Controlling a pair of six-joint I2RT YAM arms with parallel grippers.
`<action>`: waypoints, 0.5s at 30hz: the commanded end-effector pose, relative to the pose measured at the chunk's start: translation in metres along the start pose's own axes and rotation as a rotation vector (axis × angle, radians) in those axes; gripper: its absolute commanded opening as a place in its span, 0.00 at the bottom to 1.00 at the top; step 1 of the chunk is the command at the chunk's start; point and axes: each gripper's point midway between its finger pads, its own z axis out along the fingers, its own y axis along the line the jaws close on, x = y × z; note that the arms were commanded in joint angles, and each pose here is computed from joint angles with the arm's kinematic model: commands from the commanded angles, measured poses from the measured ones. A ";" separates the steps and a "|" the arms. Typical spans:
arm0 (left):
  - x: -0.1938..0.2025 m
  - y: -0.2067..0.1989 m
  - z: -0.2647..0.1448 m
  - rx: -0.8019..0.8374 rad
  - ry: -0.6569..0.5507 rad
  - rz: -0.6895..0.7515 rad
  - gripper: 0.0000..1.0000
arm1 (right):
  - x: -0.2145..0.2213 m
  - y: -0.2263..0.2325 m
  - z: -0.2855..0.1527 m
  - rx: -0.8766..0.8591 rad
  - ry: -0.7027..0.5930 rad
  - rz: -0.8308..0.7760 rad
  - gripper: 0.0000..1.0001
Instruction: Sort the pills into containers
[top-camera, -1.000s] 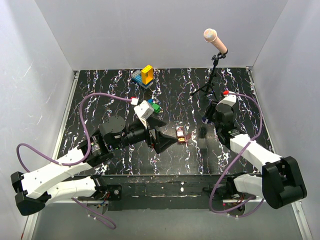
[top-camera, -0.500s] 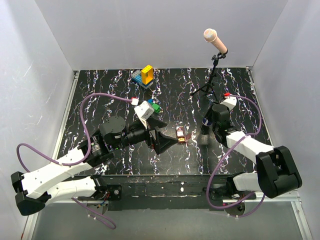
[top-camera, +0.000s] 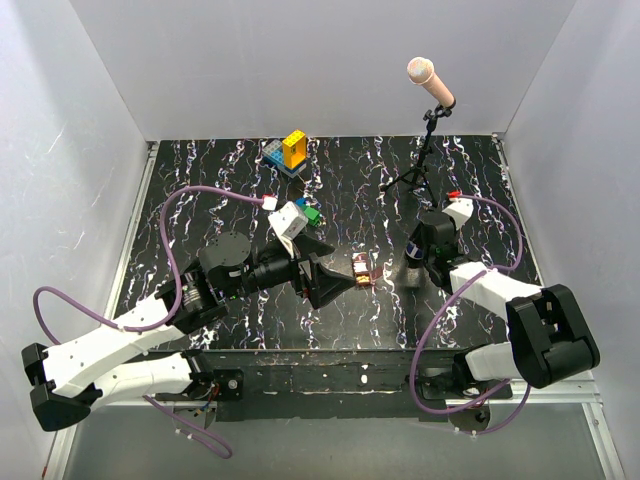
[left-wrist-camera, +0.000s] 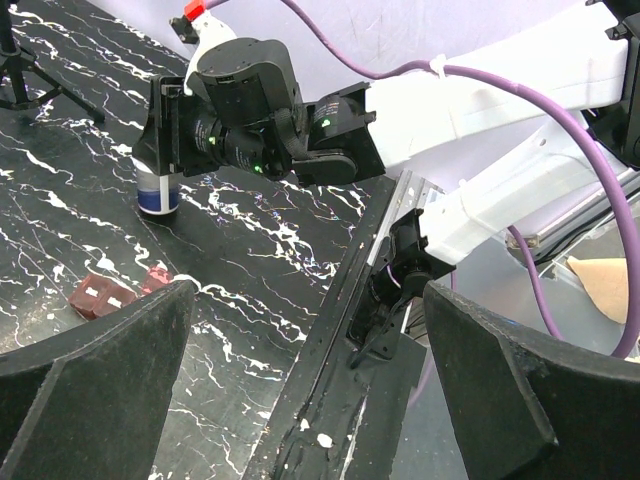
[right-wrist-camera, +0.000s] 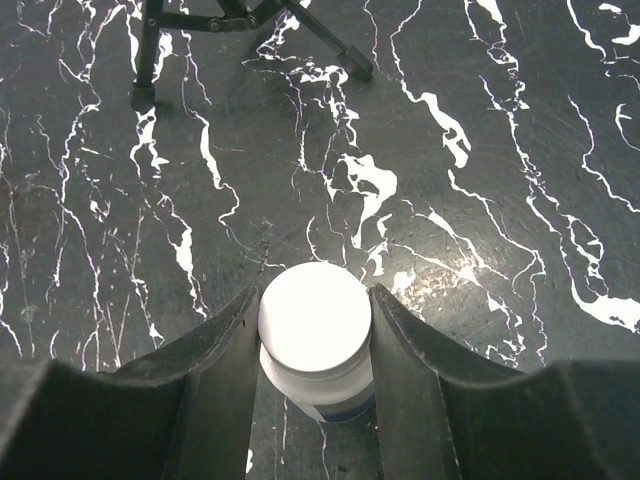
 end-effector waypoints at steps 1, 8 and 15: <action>-0.007 -0.004 -0.006 0.016 -0.028 0.005 0.98 | 0.000 -0.005 0.001 0.033 0.004 0.015 0.01; -0.010 -0.003 -0.009 0.002 -0.043 -0.005 0.98 | 0.008 -0.005 -0.003 0.053 0.084 -0.002 0.21; -0.008 0.007 -0.010 -0.050 -0.053 -0.026 0.98 | 0.004 -0.011 -0.013 0.065 0.083 0.014 0.73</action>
